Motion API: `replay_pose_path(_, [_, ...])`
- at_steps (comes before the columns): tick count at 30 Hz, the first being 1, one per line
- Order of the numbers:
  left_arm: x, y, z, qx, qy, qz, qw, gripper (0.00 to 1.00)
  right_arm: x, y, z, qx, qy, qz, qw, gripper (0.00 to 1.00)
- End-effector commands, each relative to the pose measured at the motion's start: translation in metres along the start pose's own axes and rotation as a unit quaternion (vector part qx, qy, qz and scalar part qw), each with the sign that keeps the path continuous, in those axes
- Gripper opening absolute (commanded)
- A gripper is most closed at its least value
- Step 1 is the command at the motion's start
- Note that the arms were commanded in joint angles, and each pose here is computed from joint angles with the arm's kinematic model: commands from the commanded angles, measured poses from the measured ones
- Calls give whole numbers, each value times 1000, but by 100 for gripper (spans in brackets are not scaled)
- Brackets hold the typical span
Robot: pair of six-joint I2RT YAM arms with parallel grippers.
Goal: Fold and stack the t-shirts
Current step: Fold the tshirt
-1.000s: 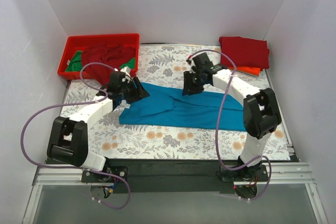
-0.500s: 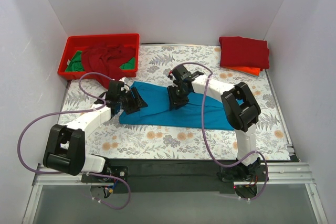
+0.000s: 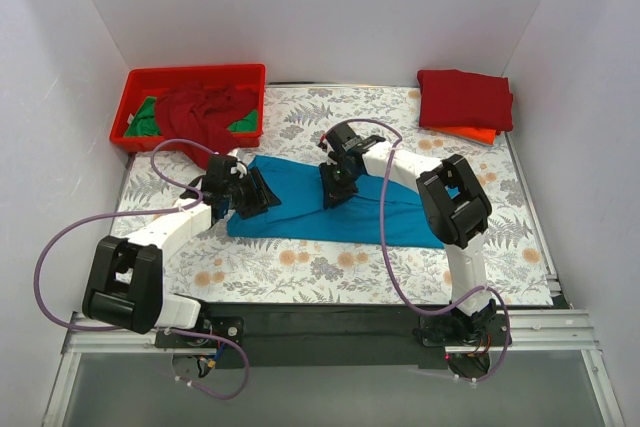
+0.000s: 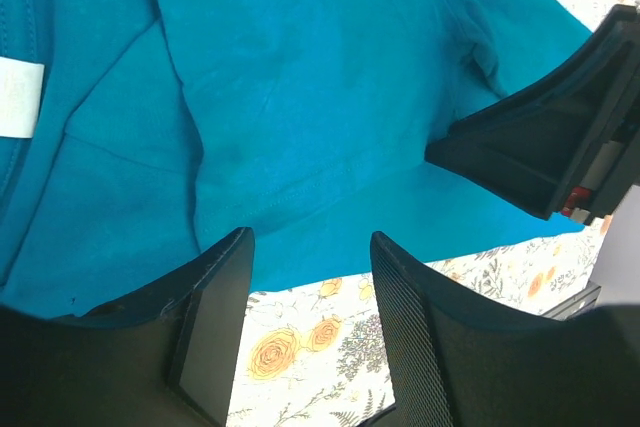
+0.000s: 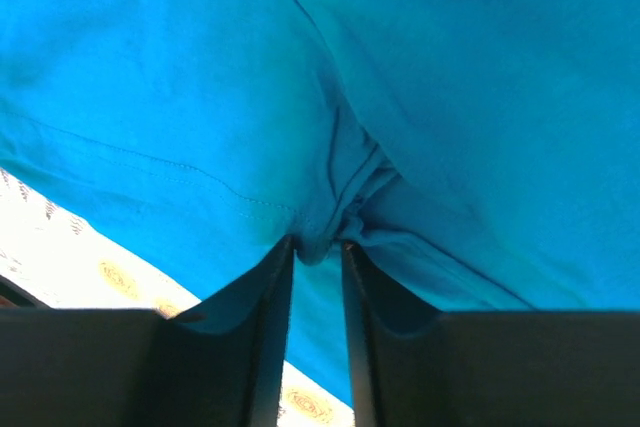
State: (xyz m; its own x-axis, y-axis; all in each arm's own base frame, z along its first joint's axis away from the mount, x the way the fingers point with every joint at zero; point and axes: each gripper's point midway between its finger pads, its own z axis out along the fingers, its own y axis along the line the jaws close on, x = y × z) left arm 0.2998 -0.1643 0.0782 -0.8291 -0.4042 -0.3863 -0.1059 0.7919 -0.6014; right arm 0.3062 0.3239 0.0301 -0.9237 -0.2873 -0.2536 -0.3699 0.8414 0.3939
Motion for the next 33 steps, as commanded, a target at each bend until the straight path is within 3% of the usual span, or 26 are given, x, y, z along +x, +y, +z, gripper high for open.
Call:
replay_pose_path(1, [6,10,1,-17,7,-8,1000,48,-13,12,-6,-15,-14,-5,1000,30])
replay_pose_path(3, [6,14,1,-28,5,-9,1000,46,-13,13,-7,-16,-15,-6,1000,22])
replay_pose_path(10, [4,26,0,-63,-3,-12,998,44,-14,16,-10,-19,-18,-4,1000,13])
replay_pose_path(13, [5,27,1,-65,-2,-12,998,44,-12,16,-10,-19,-16,-3,1000,1])
replay_pose_path(33, [12,42,27,-84,28,-18,996,26,-10,17,-16,-23,-18,-1,1000,1])
